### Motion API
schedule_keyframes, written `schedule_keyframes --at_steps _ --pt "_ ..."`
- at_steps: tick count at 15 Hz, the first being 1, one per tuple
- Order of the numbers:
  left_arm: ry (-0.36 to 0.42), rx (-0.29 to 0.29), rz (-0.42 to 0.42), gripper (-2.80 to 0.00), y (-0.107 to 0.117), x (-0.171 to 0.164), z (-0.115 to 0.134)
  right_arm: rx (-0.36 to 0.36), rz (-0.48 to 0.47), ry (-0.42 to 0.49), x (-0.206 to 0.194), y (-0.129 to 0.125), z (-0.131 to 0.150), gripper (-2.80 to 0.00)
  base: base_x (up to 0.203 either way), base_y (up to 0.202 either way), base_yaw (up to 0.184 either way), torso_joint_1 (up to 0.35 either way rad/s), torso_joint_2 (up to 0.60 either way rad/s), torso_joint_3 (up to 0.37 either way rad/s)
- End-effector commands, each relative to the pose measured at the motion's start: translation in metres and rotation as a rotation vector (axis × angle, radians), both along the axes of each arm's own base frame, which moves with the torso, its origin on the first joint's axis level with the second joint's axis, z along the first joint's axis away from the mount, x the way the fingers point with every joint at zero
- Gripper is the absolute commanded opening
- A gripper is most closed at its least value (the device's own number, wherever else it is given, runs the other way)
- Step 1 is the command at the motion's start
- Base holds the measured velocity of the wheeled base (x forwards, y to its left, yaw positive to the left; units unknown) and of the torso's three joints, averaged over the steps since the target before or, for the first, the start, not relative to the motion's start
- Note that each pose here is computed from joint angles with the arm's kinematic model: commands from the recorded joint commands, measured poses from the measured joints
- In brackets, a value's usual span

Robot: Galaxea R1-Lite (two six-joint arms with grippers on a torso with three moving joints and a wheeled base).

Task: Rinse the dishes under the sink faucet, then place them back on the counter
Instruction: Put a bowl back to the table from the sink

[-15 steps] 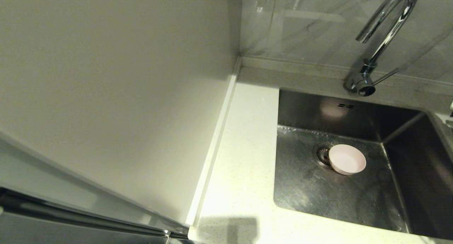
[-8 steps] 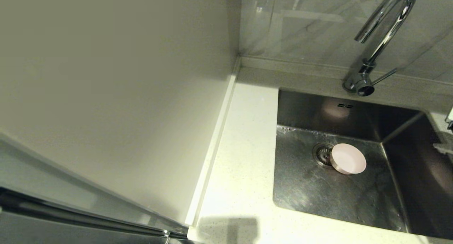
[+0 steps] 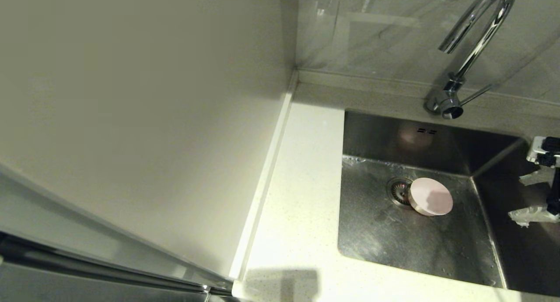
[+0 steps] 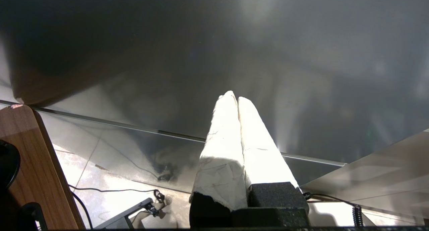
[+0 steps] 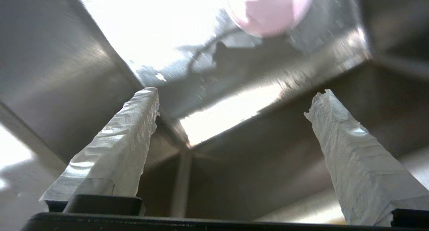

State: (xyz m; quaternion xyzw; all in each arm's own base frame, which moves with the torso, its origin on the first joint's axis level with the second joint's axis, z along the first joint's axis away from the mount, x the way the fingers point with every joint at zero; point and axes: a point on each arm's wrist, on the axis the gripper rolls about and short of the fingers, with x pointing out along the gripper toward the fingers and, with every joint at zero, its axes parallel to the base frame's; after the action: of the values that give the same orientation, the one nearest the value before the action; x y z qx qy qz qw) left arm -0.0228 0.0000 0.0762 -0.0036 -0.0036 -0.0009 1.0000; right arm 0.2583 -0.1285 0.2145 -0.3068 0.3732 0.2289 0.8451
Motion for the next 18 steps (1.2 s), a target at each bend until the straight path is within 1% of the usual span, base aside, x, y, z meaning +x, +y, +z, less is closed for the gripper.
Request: schedule_keyframes --at_steps 1,2,3,4,7,8,9,10,12,13,15,18 --pt "0.003 0.000 0.000 -2.80 0.000 0.000 -0.001 0.006 0.041 0.049 0.009 0.019 -0.009 0.00 0.000 0.000 0.000 0.000 0.00 0.000" --pt "0.003 0.000 0.000 -2.80 0.000 0.000 -0.001 -0.008 0.019 0.098 0.013 0.029 -0.015 0.00 0.000 0.000 0.000 0.000 0.00 0.000" --pt "0.003 0.000 0.000 -2.80 0.000 0.000 -0.001 0.007 -0.037 0.142 0.017 0.038 -0.019 0.00 0.000 0.000 0.000 0.000 0.00 0.000" --pt "0.002 0.000 0.000 -2.80 0.000 0.000 -0.001 0.039 -0.127 0.187 0.022 0.049 -0.024 0.00 0.000 0.000 0.000 0.000 0.00 0.000" --pt "0.003 0.000 0.000 -2.80 0.000 0.000 -0.001 0.100 -0.465 0.316 0.045 0.087 -0.045 0.00 0.000 0.000 0.000 0.000 0.00 0.000" --pt "0.003 0.000 0.000 -2.80 0.000 0.000 -0.001 0.104 -0.527 0.348 0.056 0.096 -0.057 0.00 0.000 0.000 0.000 0.000 0.00 0.000" --pt "0.003 0.000 0.000 -2.80 0.000 0.000 -0.001 0.101 -0.549 0.358 0.066 0.099 -0.064 0.00 0.000 0.000 0.000 0.000 0.00 0.000" --pt "0.003 0.000 0.000 -2.80 0.000 0.000 -0.001 0.103 -0.555 0.331 0.077 0.101 -0.070 0.00 0.000 0.000 0.000 0.000 0.00 0.000" --pt "0.003 0.000 0.000 -2.80 0.000 0.000 -0.001 0.109 -0.546 0.233 0.099 0.106 -0.081 0.00 0.000 0.000 0.000 0.000 0.00 0.000" --pt "0.003 0.000 0.000 -2.80 0.000 0.000 -0.001 0.093 -0.545 0.200 0.107 0.110 -0.086 0.00 0.000 0.000 0.000 0.000 0.00 0.000" --pt "0.003 0.000 0.000 -2.80 0.000 0.000 -0.001 0.082 -0.529 0.180 0.116 0.119 -0.093 0.00 0.000 0.000 0.000 0.000 0.00 0.000" --pt "0.003 0.000 0.000 -2.80 0.000 0.000 -0.001 0.075 -0.509 0.176 0.125 0.128 -0.100 0.00 0.000 0.000 0.000 0.000 0.00 0.000"
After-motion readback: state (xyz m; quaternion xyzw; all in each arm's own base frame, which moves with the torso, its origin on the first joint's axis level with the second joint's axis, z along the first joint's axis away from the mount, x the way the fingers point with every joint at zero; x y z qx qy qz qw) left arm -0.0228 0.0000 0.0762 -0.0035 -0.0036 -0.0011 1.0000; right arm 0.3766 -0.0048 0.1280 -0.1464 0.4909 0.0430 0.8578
